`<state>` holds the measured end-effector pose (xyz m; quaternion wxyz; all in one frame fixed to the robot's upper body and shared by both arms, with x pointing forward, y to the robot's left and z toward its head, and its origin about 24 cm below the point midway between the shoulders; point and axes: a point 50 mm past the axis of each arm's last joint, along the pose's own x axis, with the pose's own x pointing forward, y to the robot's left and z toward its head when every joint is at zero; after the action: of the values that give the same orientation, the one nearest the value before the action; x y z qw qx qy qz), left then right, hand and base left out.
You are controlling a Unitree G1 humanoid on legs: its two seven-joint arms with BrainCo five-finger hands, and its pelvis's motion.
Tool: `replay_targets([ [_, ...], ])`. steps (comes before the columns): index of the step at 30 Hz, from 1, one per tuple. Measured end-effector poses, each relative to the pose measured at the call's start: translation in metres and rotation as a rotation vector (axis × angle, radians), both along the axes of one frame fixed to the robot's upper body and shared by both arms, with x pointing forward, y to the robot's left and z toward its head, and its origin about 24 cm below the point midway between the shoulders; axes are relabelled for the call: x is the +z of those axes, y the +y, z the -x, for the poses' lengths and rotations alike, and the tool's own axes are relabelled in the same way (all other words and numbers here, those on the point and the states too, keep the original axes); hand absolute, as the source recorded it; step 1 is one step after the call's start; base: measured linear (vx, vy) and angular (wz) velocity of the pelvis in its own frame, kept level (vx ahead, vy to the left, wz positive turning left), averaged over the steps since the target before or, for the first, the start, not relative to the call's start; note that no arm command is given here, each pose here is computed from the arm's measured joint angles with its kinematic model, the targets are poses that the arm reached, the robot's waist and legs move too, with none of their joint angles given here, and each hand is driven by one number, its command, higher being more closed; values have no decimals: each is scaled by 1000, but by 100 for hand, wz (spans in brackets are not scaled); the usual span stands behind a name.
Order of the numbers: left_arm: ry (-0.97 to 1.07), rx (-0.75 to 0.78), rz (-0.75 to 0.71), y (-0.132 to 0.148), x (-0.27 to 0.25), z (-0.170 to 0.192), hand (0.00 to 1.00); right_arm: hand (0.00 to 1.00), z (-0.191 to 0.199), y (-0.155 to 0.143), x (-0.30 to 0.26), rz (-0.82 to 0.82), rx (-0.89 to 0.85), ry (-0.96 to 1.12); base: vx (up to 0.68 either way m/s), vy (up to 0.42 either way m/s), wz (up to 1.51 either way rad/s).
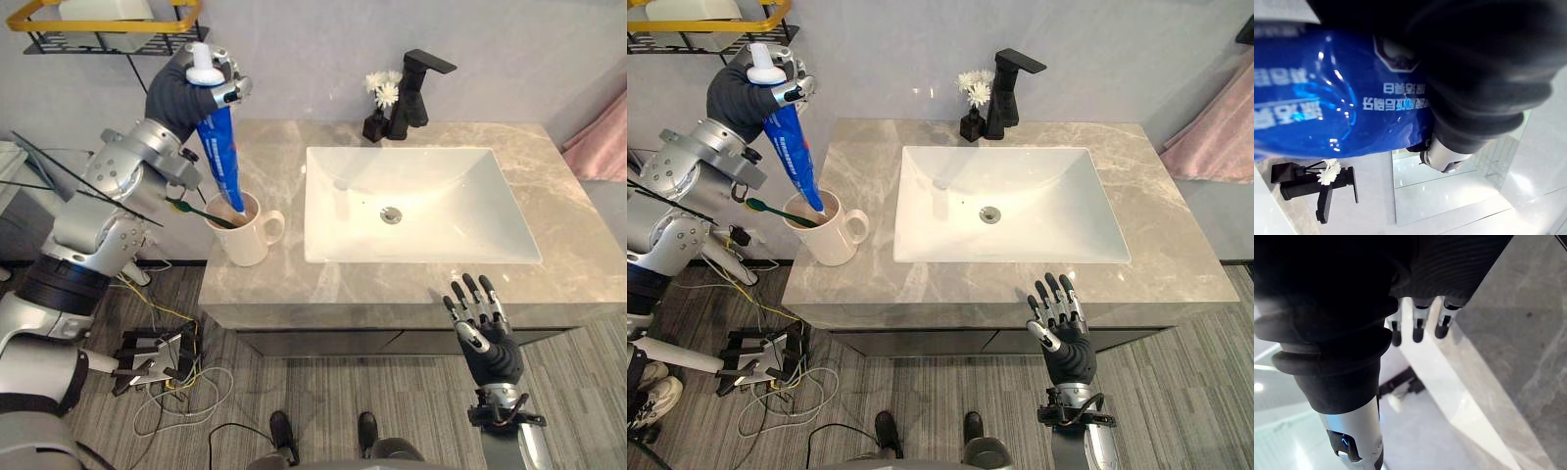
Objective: Organize washtable
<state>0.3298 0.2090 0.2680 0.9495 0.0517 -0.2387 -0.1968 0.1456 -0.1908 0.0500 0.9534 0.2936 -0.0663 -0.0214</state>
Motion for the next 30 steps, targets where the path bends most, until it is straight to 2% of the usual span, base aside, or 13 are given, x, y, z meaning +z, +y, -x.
replay_targets([
  [17, 34, 36, 109, 12, -23, 3, 100, 0, 3, -2, 3, 7, -7, -7, 0, 0, 0],
  [18, 26, 41, 116, 14, -23, 5, 0, 0, 2, -1, 3, 7, -6, -8, 0, 0, 0],
  [24, 51, 28, 103, 8, -40, 10, 0, 0, 4, -9, 4, 28, -23, -15, 0, 0, 0],
  [30, -23, -11, 101, 1, -26, 18, 0, 0, 5, -9, 4, 28, -23, -15, 0, 0, 0],
])
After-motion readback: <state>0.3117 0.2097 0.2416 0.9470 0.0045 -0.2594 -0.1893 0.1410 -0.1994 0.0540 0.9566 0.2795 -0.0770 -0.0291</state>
